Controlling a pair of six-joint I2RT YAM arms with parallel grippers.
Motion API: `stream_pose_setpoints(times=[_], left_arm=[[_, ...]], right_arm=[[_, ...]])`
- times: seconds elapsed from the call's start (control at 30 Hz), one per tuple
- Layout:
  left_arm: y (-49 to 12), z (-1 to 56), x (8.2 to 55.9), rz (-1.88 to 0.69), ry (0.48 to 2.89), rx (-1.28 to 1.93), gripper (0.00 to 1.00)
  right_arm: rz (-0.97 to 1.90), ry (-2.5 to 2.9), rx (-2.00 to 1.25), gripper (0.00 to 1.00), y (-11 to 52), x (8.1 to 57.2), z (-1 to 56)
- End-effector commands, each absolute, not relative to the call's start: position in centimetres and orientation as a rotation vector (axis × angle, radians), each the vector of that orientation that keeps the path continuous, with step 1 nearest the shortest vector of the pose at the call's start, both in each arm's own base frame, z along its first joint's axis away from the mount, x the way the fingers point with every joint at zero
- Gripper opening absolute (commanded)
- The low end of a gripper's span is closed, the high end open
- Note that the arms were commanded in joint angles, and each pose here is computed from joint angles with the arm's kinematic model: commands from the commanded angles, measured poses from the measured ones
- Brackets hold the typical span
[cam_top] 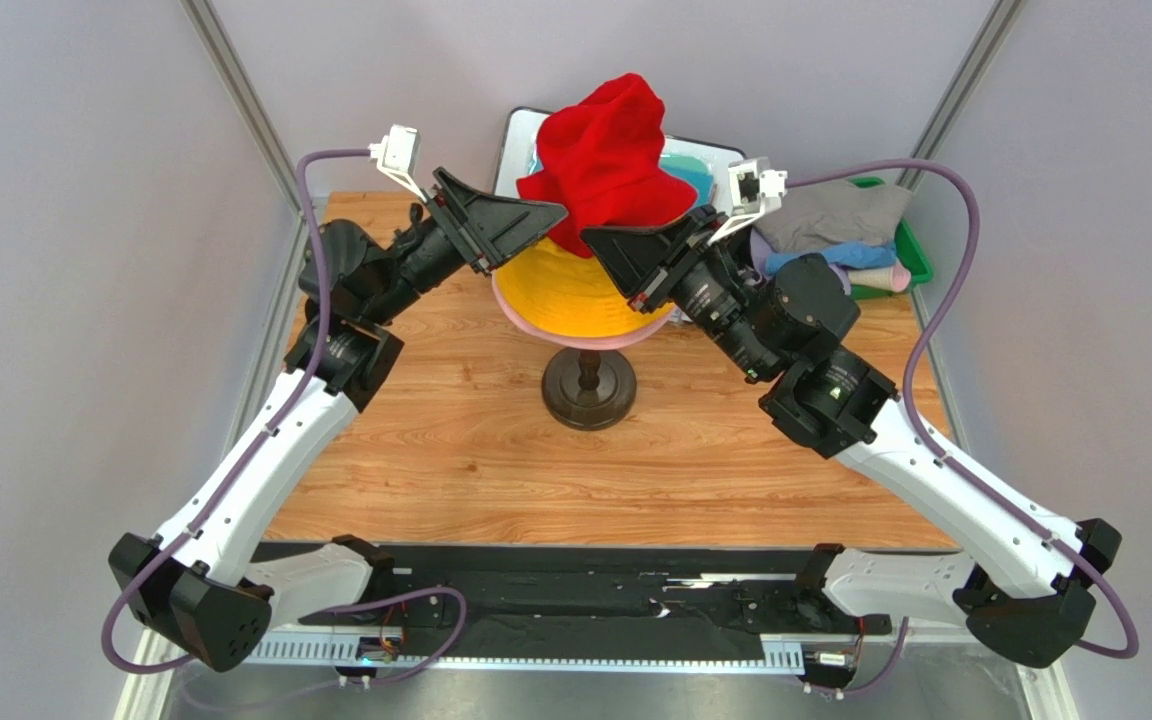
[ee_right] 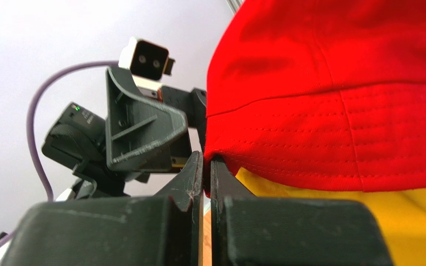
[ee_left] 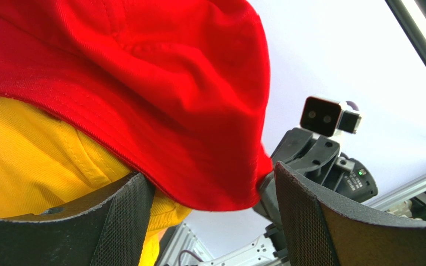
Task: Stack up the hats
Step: Stack the hat on the hat.
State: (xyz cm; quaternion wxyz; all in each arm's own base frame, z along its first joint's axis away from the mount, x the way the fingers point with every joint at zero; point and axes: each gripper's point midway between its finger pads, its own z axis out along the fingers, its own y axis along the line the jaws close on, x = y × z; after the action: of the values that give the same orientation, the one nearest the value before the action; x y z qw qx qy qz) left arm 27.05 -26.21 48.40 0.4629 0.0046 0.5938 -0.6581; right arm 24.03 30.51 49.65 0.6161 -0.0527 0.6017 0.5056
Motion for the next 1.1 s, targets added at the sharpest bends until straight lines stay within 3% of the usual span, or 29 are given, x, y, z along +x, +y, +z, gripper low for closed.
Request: stream_pose_setpoints(times=[0.0,0.17,0.4,0.6,0.8,0.9,1.03,1.07], left_arm=[[-26.1,50.6,26.4,-1.658,1.383,0.031,0.78],[-25.7,49.8,26.8,-1.646,1.386,-0.02,0.5],[-25.5,48.8,27.4,-1.615,1.409,-0.062,0.36],[-25.2,48.3,27.7,-1.575,1.42,-0.073,0.03],[-23.6,47.6,27.5,-1.464,1.417,-0.104,0.0],[-22.8,46.8,27.5,-1.388,1.447,-0.09,0.0],[-22.6,45.5,27.5,-1.326,1.513,-0.014,0.0],[-22.8,45.4,27.4,-1.332,1.518,0.007,0.0]], right_arm=[[1.184,1.405,-0.165,0.0,30.6,22.9,48.8],[1.199,1.405,-0.161,0.0,30.4,22.5,48.4],[1.226,1.388,-0.15,0.0,30.1,22.1,48.6],[1.214,1.392,-0.135,0.0,29.6,22.1,48.3],[1.151,1.422,-0.116,0.01,28.6,22.5,47.9],[1.045,1.427,-0.117,0.21,26.7,22.9,48.7],[0.89,1.454,-0.085,0.61,22.6,24.6,50.5],[0.884,1.451,-0.08,0.66,22.0,24.8,50.9]])
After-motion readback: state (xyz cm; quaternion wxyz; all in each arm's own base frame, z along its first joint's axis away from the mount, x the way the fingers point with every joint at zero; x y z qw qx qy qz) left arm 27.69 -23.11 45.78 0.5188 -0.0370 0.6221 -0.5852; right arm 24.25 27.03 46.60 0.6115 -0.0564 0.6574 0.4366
